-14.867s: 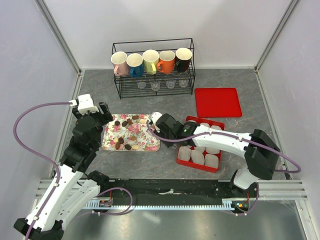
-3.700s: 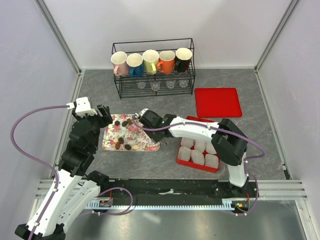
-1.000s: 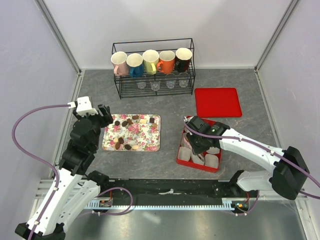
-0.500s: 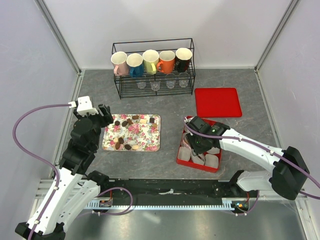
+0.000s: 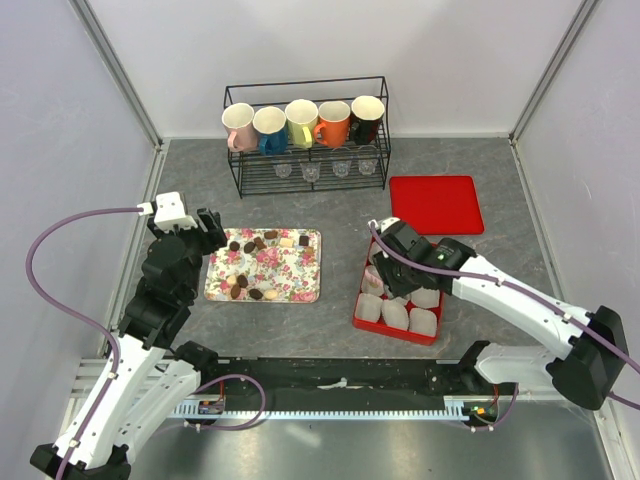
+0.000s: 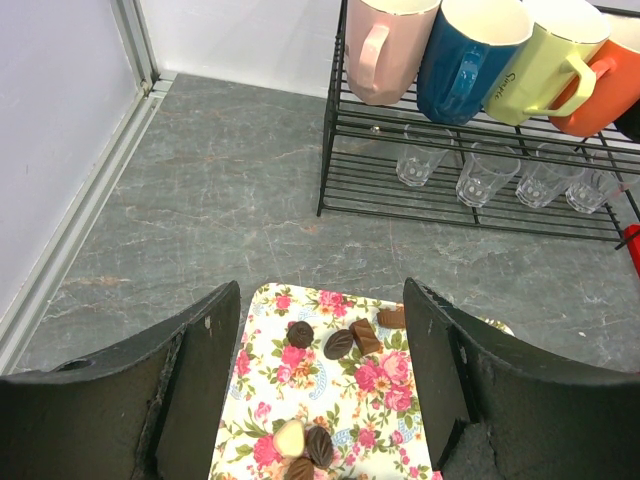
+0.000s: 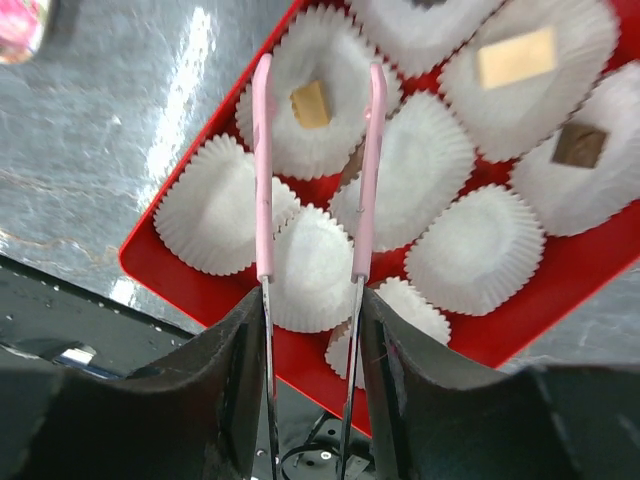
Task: Pack the chocolate
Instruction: Place the fake chocolate in the packing box.
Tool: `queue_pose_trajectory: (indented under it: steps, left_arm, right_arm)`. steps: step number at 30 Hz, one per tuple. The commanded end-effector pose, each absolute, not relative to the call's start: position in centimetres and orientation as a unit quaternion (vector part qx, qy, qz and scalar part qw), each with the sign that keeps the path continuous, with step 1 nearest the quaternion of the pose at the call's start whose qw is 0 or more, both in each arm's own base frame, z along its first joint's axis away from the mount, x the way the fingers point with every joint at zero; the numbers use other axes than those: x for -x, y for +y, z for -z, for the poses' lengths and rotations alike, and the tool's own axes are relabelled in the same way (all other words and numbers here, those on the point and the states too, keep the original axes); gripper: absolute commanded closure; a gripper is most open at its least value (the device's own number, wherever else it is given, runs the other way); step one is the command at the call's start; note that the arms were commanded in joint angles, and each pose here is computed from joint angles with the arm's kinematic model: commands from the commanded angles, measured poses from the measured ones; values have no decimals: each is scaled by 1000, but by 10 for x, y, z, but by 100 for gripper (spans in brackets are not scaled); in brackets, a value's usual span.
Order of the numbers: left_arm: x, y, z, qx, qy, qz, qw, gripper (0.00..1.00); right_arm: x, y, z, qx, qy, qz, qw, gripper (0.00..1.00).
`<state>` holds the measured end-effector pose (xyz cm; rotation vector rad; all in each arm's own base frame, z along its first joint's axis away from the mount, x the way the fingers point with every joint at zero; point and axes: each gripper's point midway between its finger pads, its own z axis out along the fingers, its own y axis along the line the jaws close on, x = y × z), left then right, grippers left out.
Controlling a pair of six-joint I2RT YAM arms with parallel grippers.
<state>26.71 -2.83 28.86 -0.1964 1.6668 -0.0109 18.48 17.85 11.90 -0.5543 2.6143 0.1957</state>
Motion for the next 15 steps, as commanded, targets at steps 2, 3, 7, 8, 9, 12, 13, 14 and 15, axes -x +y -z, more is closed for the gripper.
queue_pose_trajectory:
  steps: [2,3,7,8,9,12,13,14,15]
  left_arm:
    - [-269,-31,-292,93,732,19,674,27]
    - [-269,-32,-293,92,732,21,675,27]
    - [-269,-32,-292,92,733,21,674,27]
    - [-269,-32,-292,93,732,21,675,27]
    - [-268,-31,-292,94,732,20,675,27]
    - [-268,-32,-294,93,731,23,676,27]
    - [-268,-32,-294,93,730,23,676,27]
    - [-268,-32,-294,92,731,23,676,27]
    - [-268,-32,-294,92,730,24,676,27]
  right_arm:
    - [-208,189,-159,208,931,-80,288,53]
    - [-209,191,-161,210,930,-83,290,54]
    - [-214,196,-169,213,927,-88,295,59]
    - [-213,197,-170,215,926,-91,296,62]
    - [-213,197,-170,214,926,-93,296,63]
    - [-211,197,-173,216,925,-98,297,70]
    - [-211,199,-175,216,924,-102,299,70]
    - [-212,200,-177,219,923,-103,300,71]
    - [-213,203,-182,220,920,-110,305,71]
